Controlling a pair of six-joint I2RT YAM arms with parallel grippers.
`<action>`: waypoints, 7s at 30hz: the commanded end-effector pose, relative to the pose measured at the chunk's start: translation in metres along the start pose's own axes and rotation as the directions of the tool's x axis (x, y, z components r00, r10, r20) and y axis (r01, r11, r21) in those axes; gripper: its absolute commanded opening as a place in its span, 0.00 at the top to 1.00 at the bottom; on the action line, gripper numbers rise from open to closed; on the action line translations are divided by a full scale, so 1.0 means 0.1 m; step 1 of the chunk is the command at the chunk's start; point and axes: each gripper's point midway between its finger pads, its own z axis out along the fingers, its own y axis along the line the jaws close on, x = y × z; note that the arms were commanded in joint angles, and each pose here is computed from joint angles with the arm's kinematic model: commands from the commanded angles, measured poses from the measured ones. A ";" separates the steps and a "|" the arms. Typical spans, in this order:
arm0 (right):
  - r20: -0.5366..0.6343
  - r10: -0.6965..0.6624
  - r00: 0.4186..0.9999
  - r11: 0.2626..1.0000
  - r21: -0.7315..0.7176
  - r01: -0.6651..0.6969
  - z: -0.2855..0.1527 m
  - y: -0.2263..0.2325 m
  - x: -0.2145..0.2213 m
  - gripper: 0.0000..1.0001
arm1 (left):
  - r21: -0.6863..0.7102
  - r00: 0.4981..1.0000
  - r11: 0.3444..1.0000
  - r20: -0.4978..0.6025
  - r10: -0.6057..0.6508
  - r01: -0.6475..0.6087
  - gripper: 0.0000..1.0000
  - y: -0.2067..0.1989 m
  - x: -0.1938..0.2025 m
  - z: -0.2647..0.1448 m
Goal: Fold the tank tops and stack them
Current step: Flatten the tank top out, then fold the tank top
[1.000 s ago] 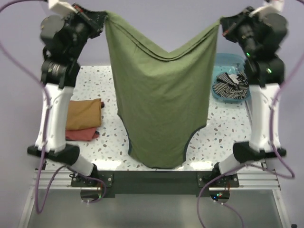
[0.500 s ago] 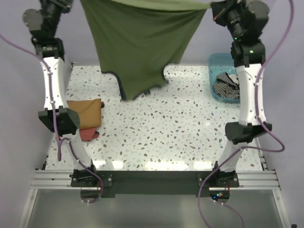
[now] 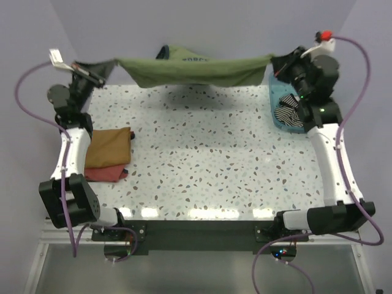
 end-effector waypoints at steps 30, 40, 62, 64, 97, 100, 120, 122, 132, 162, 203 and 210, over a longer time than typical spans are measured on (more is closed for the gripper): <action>-0.624 0.635 0.457 0.589 0.773 0.236 -2.79 -2.10 3.44 1.00 | -0.860 0.706 0.488 -0.440 -0.555 -0.152 1.00 1.20 3.21 -3.62; -0.625 0.645 0.439 0.574 0.776 0.263 -2.78 -2.12 3.35 0.48 | -0.831 0.676 0.527 -0.492 -0.549 -0.177 0.60 1.08 3.22 -3.65; -0.841 0.041 0.540 0.960 0.183 0.212 -1.89 0.47 4.05 0.50 | -0.766 0.884 0.587 -0.435 -0.173 -0.262 0.64 1.51 1.82 -1.54; -0.860 -0.039 0.509 0.973 0.083 0.216 -2.00 0.88 4.24 0.51 | -0.746 0.905 0.609 -0.412 -0.103 -0.270 0.64 1.40 1.53 -1.25; -0.904 -0.365 0.222 0.888 -0.267 0.375 -2.43 2.09 6.16 0.69 | -0.689 0.940 0.698 -0.334 -0.067 -0.195 0.66 1.36 0.73 -0.63; -0.909 -0.365 0.201 0.885 -0.272 0.379 -2.48 2.03 6.19 0.79 | -0.701 0.936 0.687 -0.341 -0.085 -0.193 0.66 1.44 0.82 -0.70; -0.947 -0.257 0.194 0.966 -0.245 0.085 -2.68 1.97 5.36 1.00 | -0.801 0.793 0.489 -0.528 -0.303 -0.347 0.71 2.71 2.43 -1.44; -0.949 -0.251 0.192 0.968 -0.240 0.080 -2.69 1.98 5.35 1.00 | -0.792 0.781 0.493 -0.545 -0.305 -0.361 0.74 2.75 2.53 -1.40; -0.948 -0.239 0.211 0.971 -0.228 0.075 -2.68 1.98 5.17 1.00 | -0.798 0.755 0.428 -0.573 -0.319 -0.424 0.74 3.31 2.76 -1.25; -0.958 -0.203 0.201 0.978 -0.190 0.080 -2.80 1.78 5.05 1.00 | -0.800 0.795 0.456 -0.542 -0.272 -0.389 0.76 3.67 2.86 -0.95; -0.962 -0.144 0.231 0.987 -0.155 -0.031 -2.63 2.01 5.05 1.00 | -0.787 0.823 0.319 -0.567 -0.036 -0.528 1.00 3.14 2.20 -0.50; -0.957 -0.065 0.284 0.998 -0.066 0.003 -2.66 1.51 4.93 1.00 | -0.730 0.772 0.376 -0.633 -0.056 -0.571 1.00 2.98 2.90 -0.24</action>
